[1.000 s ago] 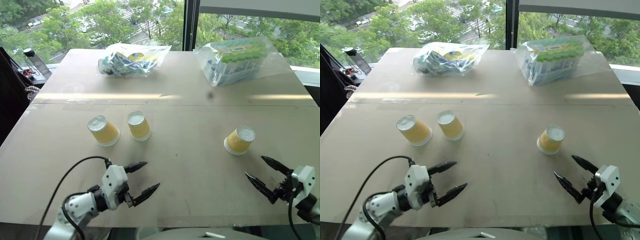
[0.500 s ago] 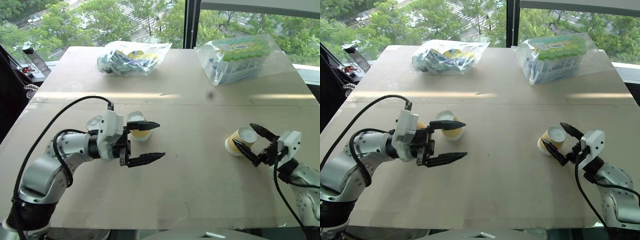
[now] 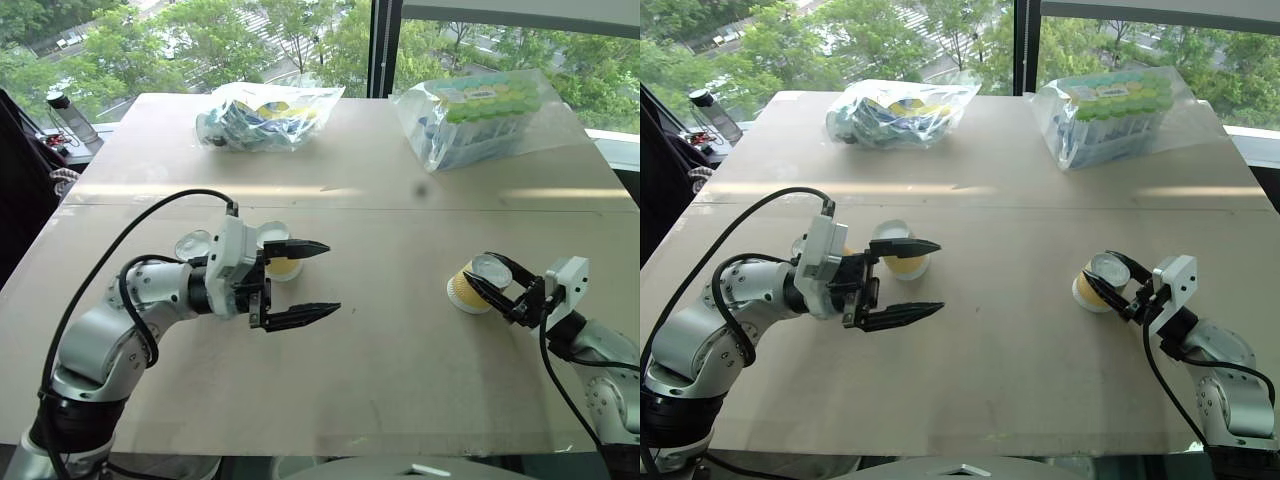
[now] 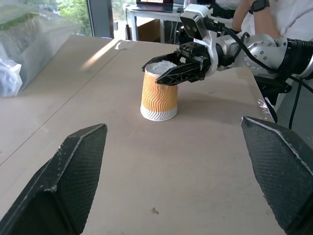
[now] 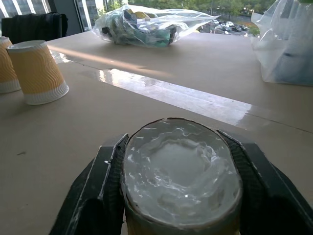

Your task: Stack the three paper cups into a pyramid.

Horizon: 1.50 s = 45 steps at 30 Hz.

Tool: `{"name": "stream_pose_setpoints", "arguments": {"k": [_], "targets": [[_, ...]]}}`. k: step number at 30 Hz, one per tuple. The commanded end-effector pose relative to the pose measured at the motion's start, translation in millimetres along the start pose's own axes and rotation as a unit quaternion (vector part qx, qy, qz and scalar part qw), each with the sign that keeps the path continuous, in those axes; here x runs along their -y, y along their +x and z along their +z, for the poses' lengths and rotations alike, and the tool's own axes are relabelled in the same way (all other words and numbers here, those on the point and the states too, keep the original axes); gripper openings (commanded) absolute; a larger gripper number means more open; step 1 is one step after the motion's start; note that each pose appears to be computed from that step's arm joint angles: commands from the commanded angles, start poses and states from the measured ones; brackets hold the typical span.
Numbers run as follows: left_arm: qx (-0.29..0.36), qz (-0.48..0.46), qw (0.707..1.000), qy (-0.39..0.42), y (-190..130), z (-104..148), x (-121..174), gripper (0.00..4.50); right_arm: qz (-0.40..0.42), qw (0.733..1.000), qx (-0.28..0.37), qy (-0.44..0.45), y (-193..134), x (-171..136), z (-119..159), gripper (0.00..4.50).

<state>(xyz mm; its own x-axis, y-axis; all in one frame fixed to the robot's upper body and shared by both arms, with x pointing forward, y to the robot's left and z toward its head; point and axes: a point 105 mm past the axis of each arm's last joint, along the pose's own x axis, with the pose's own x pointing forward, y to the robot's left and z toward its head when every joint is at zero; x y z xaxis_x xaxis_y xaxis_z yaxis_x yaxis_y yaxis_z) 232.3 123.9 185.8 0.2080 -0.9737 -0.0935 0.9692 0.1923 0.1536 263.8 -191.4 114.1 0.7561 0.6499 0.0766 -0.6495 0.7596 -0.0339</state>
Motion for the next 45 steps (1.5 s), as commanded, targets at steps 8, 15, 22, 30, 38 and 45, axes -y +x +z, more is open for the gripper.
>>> {"name": "stream_pose_setpoints", "arguments": {"k": [8, 15, 22, 30, 38, 45], "targets": [[0.011, 0.092, 0.996, -0.006, -10.5, -6.3, 0.1, 4.5, 0.038, 0.999, 0.023, -0.031, 54.4, -9.9, 18.6, 2.01], [0.018, 0.177, 0.984, -0.027, -16.7, -16.6, 2.2, 4.5, 0.055, 0.998, 0.021, -0.032, 120.7, -16.6, 24.6, 2.01], [0.029, 0.217, 0.976, -0.017, -22.1, -14.7, -3.9, 4.5, 0.082, 0.996, -0.01, -0.015, 139.1, -19.7, 18.3, 2.01], [0.033, 0.228, 0.973, -0.013, -21.6, -17.9, -8.9, 4.5, 0.107, 0.994, -0.022, -0.005, 134.0, -27.4, 18.2, 2.01], [0.058, 0.241, 0.969, -0.012, -21.8, -16.8, -2.6, 4.5, 0.102, 0.994, -0.011, -0.021, 126.2, -23.3, 24.6, 4.44], [0.08, 0.426, 0.9, 0.05, -38.6, -15.3, -13.7, 4.5, 0.115, 0.993, 0.02, -0.035, 86.3, -19.9, 45.1, 4.44]]}}
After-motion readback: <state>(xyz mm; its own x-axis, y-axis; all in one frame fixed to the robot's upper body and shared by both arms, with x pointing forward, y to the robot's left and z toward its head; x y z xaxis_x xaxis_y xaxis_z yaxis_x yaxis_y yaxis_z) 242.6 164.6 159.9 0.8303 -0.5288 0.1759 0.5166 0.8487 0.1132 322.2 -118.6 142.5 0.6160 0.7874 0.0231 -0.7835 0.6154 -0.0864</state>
